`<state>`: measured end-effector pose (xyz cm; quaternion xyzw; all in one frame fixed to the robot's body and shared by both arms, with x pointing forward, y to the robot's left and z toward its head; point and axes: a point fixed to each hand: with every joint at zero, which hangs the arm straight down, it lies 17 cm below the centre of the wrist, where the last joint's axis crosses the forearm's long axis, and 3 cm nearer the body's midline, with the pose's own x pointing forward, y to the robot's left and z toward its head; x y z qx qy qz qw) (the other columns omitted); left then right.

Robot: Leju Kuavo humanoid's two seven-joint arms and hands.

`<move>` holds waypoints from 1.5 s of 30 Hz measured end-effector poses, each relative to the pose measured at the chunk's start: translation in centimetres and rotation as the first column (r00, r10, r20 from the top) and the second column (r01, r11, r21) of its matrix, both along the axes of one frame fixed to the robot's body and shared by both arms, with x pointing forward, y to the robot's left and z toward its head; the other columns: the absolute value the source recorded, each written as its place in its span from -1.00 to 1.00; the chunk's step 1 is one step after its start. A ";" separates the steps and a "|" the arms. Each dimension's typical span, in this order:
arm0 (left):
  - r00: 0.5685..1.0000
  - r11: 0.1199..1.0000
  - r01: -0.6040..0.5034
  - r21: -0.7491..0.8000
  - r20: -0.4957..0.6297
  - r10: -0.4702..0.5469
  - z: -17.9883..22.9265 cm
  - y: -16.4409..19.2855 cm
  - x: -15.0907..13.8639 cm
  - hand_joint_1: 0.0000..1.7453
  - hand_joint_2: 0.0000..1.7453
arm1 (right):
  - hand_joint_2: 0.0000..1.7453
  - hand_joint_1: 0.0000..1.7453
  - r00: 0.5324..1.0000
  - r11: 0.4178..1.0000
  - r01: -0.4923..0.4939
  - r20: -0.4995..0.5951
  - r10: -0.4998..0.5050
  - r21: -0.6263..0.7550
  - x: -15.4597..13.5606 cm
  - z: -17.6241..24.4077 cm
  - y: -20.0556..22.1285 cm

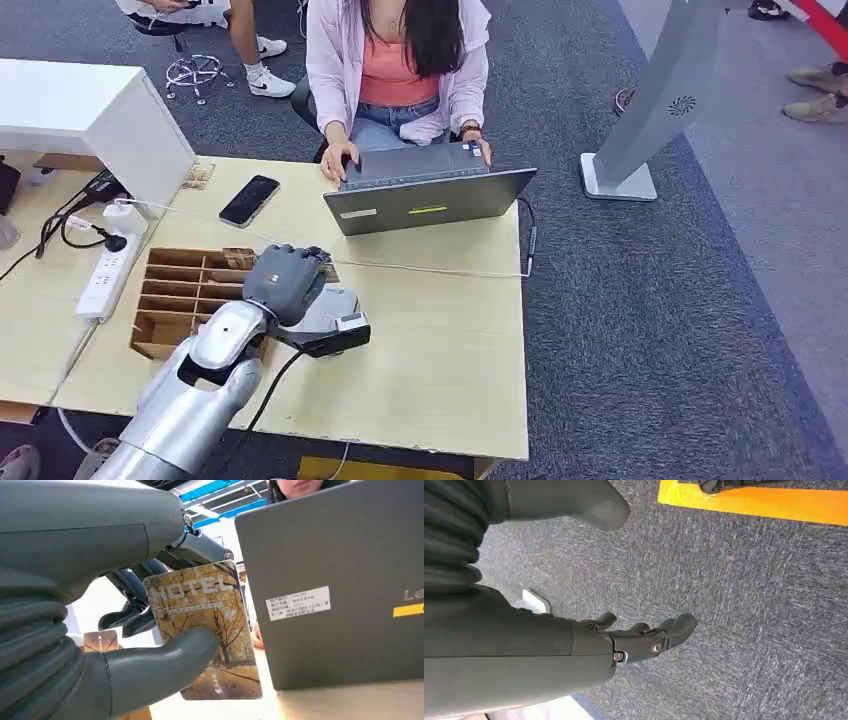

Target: Pass the card to the sensor for recognition and then transmit it.

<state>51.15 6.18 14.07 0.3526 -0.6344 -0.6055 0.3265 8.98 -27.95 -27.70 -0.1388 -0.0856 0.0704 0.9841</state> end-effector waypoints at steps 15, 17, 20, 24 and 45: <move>0.993 0.998 -0.001 0.059 -0.117 0.008 -4.0 0.9 -0.5 1.00 1.00 | 1.00 -1.00 1.000 1.000 0.000 -0.006 0.000 -0.002 -0.1 0.0 0.0; 0.990 0.998 -0.005 0.064 -0.142 0.014 -4.8 1.2 -0.6 1.00 1.00 | 1.00 -1.00 1.000 1.000 -0.004 -0.006 0.004 -0.003 -0.1 0.0 0.0; 0.983 0.997 -0.009 0.074 -0.183 0.022 -6.1 1.6 -0.7 1.00 1.00 | 1.00 -1.00 1.000 1.000 -0.010 -0.006 0.010 -0.004 -0.1 0.0 -0.1; 0.975 0.996 -0.004 0.088 -0.223 0.024 -7.5 1.9 -0.9 1.00 1.00 | 1.00 -1.00 1.000 1.000 -0.016 -0.006 0.016 -0.003 -0.1 0.0 0.0; 0.981 0.997 -0.040 0.072 -0.188 0.053 -7.2 2.7 0.2 1.00 1.00 | 1.00 -1.00 1.000 1.000 -0.028 -0.008 0.028 -0.005 -0.2 0.0 0.1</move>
